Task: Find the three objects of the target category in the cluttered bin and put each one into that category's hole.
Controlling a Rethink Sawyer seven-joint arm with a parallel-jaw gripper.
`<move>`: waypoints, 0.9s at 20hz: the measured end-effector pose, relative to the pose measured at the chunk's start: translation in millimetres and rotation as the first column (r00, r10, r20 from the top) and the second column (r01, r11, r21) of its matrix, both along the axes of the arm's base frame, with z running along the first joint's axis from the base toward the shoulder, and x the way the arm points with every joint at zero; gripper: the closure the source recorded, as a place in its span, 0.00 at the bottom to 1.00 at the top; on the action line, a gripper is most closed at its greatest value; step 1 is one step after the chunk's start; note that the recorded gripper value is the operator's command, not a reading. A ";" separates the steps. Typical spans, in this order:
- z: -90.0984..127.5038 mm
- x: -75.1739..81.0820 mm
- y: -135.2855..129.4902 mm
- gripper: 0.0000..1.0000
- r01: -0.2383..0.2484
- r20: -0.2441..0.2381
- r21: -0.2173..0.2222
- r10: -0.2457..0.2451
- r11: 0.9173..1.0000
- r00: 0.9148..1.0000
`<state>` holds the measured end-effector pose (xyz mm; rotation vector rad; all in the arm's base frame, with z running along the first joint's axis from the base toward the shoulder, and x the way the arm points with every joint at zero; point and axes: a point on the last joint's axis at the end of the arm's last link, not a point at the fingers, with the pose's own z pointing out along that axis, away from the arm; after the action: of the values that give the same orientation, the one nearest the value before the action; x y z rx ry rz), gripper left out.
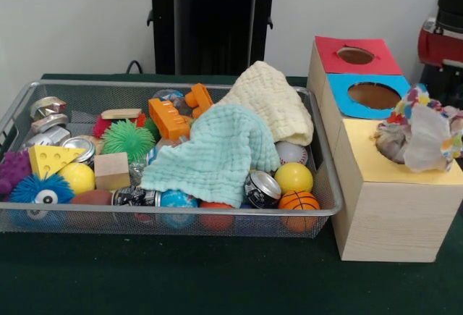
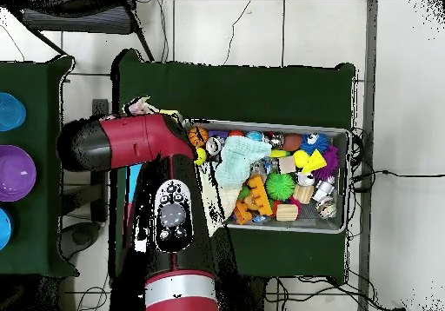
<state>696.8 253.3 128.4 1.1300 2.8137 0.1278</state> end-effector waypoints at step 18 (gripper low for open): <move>53.4 -16.1 -3.2 1.00 0.006 -0.020 -0.035 -0.006 0.999 1.000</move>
<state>680.7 250.1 181.7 1.1385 2.8181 0.0676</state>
